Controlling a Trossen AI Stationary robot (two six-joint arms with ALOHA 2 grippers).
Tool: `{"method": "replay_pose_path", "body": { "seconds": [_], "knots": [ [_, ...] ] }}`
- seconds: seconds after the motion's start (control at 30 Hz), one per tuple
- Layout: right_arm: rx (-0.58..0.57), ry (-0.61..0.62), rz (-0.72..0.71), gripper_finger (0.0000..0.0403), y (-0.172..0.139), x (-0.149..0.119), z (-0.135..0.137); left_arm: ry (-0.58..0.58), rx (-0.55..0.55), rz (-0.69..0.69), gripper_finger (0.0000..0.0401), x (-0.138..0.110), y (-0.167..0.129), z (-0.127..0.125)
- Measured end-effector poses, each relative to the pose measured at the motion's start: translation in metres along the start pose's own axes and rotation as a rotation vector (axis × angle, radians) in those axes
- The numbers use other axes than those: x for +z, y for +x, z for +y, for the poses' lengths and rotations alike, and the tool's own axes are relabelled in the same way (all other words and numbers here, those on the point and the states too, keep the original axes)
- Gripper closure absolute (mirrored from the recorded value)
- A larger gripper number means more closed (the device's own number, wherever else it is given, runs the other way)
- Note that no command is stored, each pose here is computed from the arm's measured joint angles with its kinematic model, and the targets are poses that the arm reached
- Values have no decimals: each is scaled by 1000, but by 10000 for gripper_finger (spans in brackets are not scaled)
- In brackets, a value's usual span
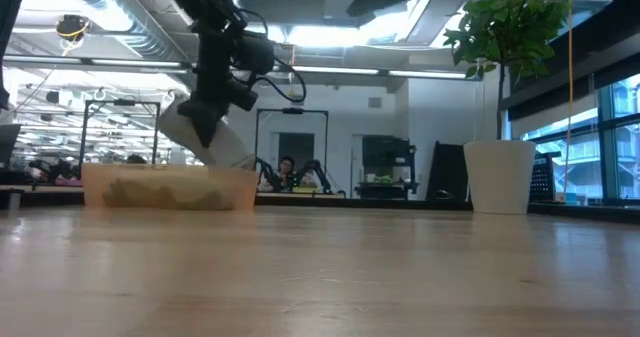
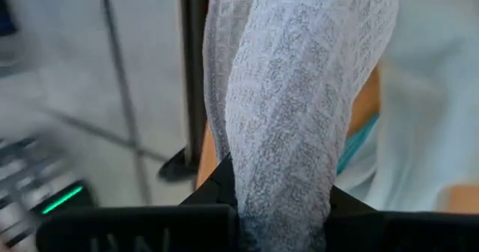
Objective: Roll microfiber towels into tight, uniform cylinder then place into a basket
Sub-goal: Put the gray microfiber cloth into the bin
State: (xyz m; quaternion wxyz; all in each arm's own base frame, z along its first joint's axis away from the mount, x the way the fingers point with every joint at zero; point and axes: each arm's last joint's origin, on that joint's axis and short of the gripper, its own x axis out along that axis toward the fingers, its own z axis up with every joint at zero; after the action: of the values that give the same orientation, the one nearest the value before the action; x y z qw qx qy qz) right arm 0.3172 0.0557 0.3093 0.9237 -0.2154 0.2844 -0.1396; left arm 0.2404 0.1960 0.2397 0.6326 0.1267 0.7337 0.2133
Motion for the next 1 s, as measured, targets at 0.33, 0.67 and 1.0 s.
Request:
{"method": "replay_pose_path", "body": {
  "seconds": [0.33, 0.67, 1.0],
  "knots": [
    [68, 50, -44, 265, 29, -5, -35, 8, -152, -126, 360, -5, 19, 8],
    [47, 68, -43, 265, 33, -7, -45, 8, -221, -115, 360, -25, 68, -13],
    [48, 74, -43, 265, 33, -7, -45, 10, -208, -127, 360, -29, 80, -18]
  ]
}}
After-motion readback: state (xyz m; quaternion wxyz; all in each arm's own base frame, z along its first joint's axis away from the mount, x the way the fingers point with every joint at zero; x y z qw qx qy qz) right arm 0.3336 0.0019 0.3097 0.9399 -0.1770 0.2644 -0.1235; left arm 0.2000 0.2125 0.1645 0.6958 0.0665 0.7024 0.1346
